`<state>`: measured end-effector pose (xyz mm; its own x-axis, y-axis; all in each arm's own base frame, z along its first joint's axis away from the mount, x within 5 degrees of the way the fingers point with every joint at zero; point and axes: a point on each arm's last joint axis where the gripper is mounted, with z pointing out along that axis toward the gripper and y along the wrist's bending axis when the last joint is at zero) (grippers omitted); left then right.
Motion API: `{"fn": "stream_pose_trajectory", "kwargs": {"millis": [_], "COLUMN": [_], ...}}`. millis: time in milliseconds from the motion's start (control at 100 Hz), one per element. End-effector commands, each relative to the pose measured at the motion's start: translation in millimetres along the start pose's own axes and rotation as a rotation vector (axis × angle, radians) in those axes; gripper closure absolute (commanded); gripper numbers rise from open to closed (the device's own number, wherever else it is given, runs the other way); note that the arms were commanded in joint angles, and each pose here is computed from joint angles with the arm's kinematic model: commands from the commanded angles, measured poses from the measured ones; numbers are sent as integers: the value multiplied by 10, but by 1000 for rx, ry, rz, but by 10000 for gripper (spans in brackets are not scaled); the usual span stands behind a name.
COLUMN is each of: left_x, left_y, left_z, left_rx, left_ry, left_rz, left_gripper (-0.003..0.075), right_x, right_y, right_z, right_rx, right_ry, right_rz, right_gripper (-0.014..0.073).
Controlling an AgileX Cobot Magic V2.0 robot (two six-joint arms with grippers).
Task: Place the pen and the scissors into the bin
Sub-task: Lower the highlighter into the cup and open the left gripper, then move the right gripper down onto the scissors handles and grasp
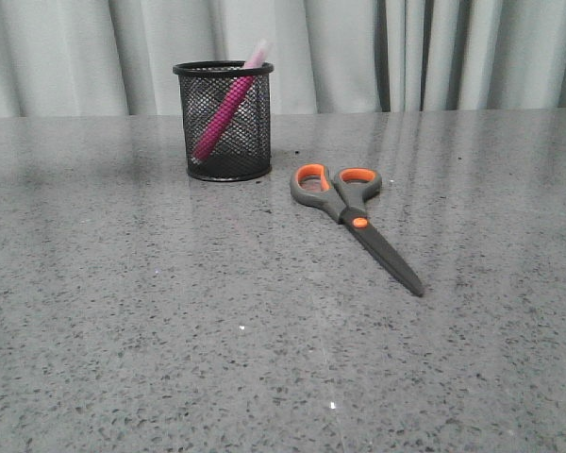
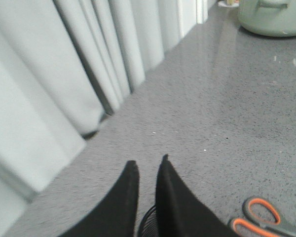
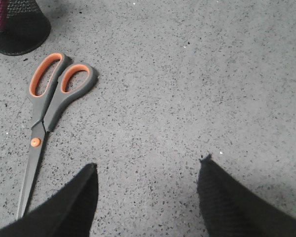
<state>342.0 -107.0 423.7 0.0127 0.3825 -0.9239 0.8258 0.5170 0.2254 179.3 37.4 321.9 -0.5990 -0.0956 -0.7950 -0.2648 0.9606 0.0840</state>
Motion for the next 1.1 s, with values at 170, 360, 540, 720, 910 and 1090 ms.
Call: {"fn": "stream_pose_trajectory", "kwargs": {"millis": [170, 360, 540, 720, 910, 1090], "left_x": [-289, 155, 574, 774, 761, 736], "left_y": [-140, -375, -683, -948, -1109, -1136], "left_z": [-883, -1116, -1304, -1394, -1493, -1523], "left_rx": [-205, -417, -627, -653, -664, -671], "left_ry": [-7, -57, -68, -60, -90, -102], "left_rz": [-36, -148, -246, -265, -241, -231], "left_gripper": [740, 740, 739, 739, 739, 739], "right_x": [-188, -272, -381, -616, -833, -977], "right_y": [43, 144, 278, 535, 857, 1046], "right_z": [-85, -131, -118, 22, 178, 472], "right_rx": [-45, -152, -259, -358, -330, -109], "right_ry": [-124, -180, -99, -43, 51, 217], "right_rz": [73, 38, -128, -262, -437, -371], "right_gripper": [195, 195, 194, 195, 195, 195]}}
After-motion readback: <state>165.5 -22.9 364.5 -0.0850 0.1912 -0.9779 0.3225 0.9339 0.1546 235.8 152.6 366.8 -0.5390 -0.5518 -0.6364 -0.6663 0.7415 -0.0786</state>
